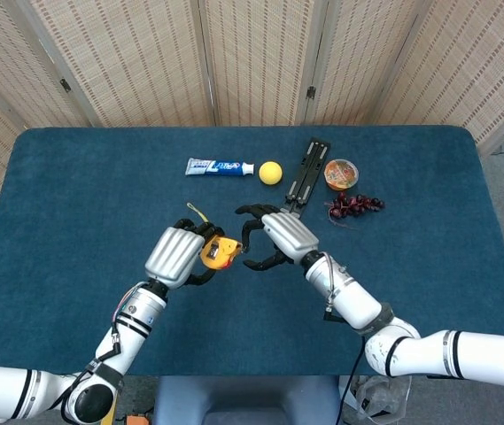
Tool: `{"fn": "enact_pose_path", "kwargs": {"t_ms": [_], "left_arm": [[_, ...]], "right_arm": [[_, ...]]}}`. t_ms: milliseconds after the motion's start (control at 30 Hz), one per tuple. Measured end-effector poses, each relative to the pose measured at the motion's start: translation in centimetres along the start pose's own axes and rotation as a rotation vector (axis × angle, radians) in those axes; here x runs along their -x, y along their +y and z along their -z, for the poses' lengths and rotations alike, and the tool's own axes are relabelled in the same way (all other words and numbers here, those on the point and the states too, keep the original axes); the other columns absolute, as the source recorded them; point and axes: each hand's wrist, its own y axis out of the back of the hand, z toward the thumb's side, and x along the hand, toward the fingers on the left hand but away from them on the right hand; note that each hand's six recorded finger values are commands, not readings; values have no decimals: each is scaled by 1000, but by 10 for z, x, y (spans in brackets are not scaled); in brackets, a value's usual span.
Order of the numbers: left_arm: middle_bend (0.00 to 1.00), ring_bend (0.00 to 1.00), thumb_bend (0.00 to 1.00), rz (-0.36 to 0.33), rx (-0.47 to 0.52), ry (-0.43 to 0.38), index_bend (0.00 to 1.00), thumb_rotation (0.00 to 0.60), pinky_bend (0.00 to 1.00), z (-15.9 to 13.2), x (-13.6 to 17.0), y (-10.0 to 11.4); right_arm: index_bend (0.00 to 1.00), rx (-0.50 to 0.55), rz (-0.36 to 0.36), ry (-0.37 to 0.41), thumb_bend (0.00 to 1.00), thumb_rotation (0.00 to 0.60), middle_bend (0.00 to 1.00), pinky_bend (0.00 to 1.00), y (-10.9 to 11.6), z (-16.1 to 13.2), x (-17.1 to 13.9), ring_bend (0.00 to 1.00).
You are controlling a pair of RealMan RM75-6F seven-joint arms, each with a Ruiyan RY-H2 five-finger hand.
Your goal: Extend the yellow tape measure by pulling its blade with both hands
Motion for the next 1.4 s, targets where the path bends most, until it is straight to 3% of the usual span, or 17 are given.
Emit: {"fn": "enact_pose_path", "kwargs": {"t_ms": [267, 633, 1000, 1400], "left_arm": [[471, 456, 319, -3, 1, 2, 484, 600, 273, 2, 0, 0], [471, 456, 319, 0, -10, 18, 484, 600, 273, 12, 2, -4], [471, 455, 319, 12, -63, 70, 484, 600, 262, 41, 5, -15], [471, 448, 319, 49, -115, 110, 487, 600, 260, 95, 7, -38]], "right_arm": [[605, 2, 5, -1, 330, 600, 206, 93, -2, -1, 5, 130], [620, -1, 13, -14, 555, 600, 220, 93, -1, 1, 6, 134], [622, -9, 36, -30, 564, 600, 221, 93, 14, 8, -9, 135], [623, 2, 98, -51, 564, 600, 222, 93, 58, 27, -64, 135]]}}
